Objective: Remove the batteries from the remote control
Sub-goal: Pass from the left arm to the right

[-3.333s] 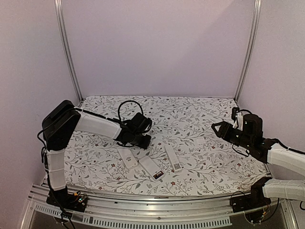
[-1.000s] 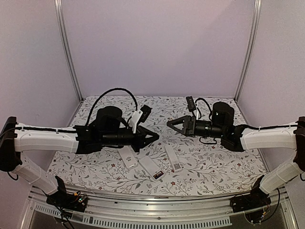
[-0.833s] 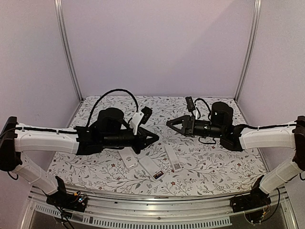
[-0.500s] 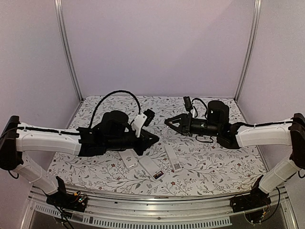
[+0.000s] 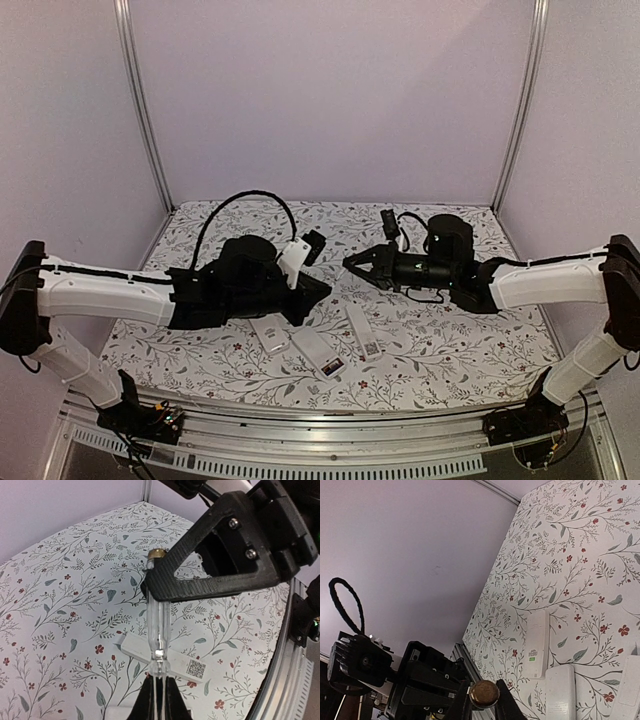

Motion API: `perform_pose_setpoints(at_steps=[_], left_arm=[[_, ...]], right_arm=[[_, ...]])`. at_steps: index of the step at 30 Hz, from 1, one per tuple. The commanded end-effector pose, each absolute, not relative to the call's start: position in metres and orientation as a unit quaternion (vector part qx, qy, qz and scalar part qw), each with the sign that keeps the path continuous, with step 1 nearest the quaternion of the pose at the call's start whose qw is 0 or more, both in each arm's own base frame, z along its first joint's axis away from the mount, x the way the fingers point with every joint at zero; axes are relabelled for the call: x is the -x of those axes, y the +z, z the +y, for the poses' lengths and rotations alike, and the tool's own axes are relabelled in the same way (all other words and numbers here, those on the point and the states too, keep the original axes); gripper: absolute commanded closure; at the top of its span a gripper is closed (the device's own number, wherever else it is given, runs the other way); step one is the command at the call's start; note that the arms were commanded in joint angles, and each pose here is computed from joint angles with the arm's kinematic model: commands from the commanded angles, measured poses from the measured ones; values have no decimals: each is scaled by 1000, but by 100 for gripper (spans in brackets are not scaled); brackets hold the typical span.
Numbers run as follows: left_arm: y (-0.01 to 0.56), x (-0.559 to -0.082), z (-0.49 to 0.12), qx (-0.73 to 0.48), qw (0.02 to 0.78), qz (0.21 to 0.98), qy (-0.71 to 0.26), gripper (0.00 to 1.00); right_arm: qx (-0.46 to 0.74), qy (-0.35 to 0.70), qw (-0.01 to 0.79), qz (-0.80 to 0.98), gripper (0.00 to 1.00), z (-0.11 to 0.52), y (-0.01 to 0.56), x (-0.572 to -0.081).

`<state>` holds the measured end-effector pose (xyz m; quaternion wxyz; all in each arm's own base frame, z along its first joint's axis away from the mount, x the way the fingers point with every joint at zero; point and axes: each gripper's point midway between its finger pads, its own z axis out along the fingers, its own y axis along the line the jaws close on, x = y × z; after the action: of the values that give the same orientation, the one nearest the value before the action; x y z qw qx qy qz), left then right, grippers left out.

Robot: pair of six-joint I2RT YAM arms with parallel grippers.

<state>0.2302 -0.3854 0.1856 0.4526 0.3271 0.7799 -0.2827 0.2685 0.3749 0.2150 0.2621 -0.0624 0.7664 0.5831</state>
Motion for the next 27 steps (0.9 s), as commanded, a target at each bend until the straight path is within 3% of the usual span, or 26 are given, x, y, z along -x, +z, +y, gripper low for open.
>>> perform_pose_setpoints(at_steps=[1,4,6,10,11,13,18,27], left_arm=[[187,-228,-391,-338,457,778,-268,100],[185,-227,-392,-342,453,780,-264,100],[184,-227,-392,-341,453,780,-264,92],[188,-225,-388,-331,450,784,-269,42],[188,-225,-384,-325,449,787,-271,32],[190,-225,-377,-306,441,795,-282,23],[178,-228,-352,-213,380,832,-344,26],[123,-219,-322,-54,247,870,-423,37]], right_arm=[[49,576,257,775,89,379,210,-275],[42,572,257,778,100,379,206,-276],[37,568,260,780,100,377,203,-278],[29,553,281,784,100,368,200,-281],[30,548,294,783,100,364,202,-281],[30,534,317,784,100,354,202,-281],[53,495,372,784,100,332,202,-278],[137,453,390,790,100,332,177,-247]])
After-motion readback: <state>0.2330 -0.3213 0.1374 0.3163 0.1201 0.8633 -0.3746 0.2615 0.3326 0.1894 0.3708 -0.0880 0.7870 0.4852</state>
